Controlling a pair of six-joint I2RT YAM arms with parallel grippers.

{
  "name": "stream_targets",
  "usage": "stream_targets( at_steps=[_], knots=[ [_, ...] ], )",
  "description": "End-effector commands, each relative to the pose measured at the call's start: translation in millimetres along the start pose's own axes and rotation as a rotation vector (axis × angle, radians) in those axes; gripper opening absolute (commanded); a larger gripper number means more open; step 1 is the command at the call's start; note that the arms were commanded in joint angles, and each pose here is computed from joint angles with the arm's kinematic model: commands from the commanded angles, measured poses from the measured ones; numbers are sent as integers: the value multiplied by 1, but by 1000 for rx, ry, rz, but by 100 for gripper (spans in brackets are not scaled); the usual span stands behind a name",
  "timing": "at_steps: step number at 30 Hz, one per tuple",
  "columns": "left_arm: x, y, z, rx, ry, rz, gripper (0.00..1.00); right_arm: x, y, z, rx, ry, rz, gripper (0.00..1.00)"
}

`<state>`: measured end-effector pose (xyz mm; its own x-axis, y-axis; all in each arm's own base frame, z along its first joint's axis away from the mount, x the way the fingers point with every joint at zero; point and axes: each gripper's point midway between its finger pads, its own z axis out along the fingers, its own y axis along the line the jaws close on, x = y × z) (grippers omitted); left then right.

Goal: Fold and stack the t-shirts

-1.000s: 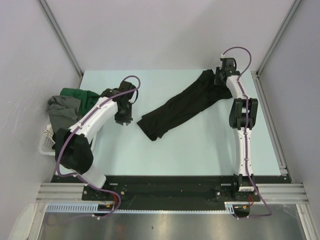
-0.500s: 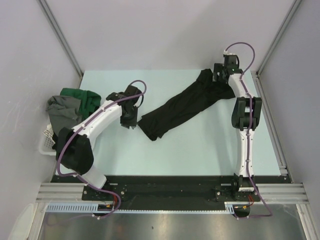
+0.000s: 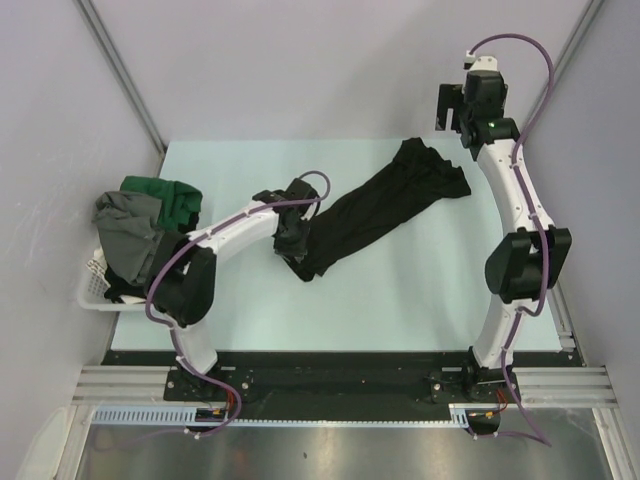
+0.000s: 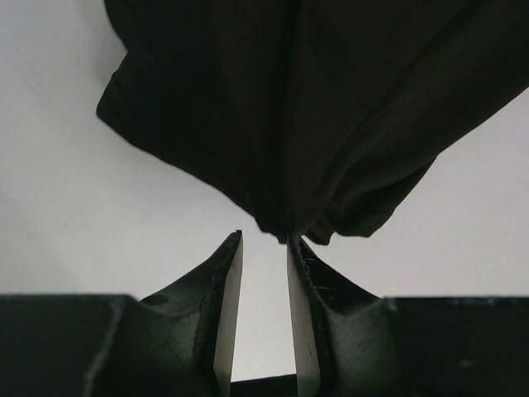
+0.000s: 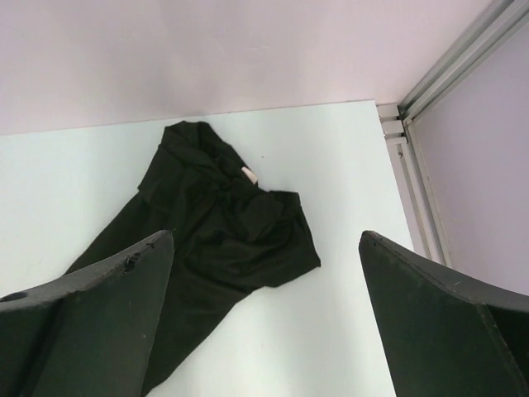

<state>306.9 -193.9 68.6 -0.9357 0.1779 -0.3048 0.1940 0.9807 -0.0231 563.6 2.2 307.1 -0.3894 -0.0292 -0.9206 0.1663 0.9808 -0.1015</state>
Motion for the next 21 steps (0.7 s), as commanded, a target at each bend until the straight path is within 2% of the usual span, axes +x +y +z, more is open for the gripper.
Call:
stream_targets(
  at_steps=[1,11,21],
  knots=[
    [-29,-17,1,57,-69,40,35,22,-12,-23,35,86,-1,100],
    [-17,-32,17,145,-22,113,44,21,-17,-41,32,99,-11,100],
    [3,-37,36,167,52,110,49,11,-17,-46,22,85,-15,100]
  ],
)
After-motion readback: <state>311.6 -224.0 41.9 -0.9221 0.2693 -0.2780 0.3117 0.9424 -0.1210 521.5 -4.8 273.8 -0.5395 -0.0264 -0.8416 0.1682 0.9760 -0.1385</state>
